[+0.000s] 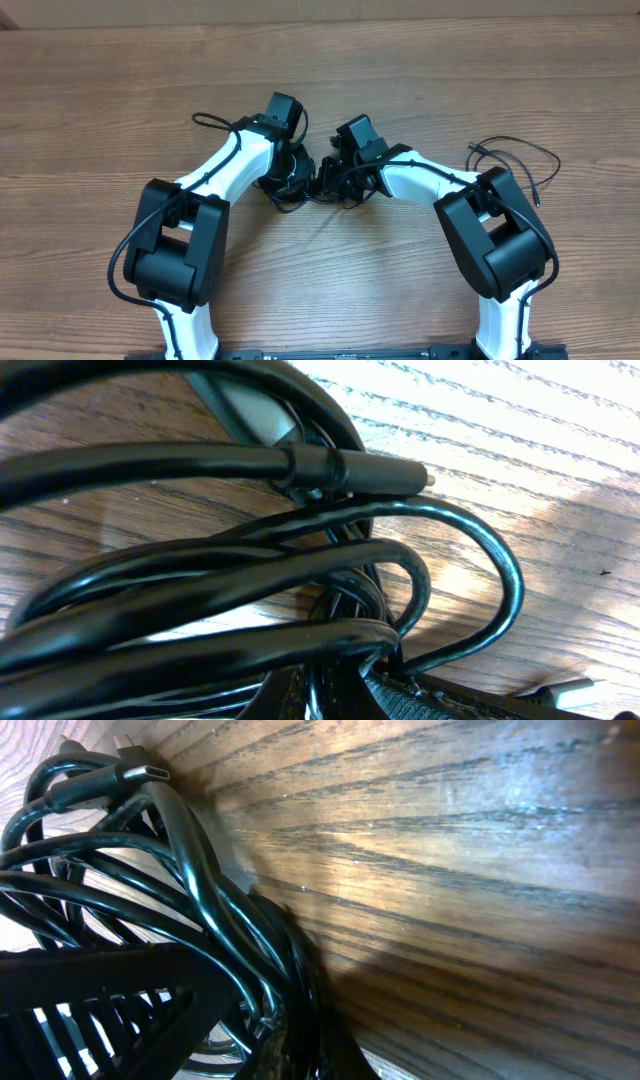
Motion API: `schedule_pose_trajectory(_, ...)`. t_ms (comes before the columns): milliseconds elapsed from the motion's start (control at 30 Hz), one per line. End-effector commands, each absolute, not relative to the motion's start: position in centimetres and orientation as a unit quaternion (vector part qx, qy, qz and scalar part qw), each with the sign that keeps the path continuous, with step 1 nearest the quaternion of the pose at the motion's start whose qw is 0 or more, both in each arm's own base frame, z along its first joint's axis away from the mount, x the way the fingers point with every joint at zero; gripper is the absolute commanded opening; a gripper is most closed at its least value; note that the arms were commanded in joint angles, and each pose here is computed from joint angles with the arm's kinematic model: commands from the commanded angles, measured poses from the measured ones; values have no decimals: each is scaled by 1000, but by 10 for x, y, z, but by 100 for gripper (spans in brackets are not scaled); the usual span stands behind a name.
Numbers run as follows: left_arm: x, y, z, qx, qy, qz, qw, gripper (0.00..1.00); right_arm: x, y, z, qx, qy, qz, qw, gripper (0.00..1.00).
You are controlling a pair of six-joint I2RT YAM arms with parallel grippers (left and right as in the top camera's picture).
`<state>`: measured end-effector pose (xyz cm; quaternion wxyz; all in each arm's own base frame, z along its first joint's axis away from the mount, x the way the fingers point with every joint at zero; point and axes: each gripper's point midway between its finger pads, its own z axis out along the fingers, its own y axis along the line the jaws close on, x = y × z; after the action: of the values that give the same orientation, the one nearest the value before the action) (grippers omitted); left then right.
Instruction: Untangle cables
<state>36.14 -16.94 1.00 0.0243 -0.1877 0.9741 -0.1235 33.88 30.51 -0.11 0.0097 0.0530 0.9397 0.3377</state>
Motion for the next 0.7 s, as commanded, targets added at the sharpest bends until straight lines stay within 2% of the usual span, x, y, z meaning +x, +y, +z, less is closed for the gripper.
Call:
schedule_pose_trajectory(0,363,-182,10,-189,969,-158,7,4,331,299,-16,56,947,316,0,4)
schedule_pose_trajectory(333,379,-180,82,-214,945,-243,49,5,332,298,-17,57,948,313,3,4)
schedule_pose_trajectory(667,382,-177,103,-227,922,-312,29,4,333,299,-16,43,948,315,7,4)
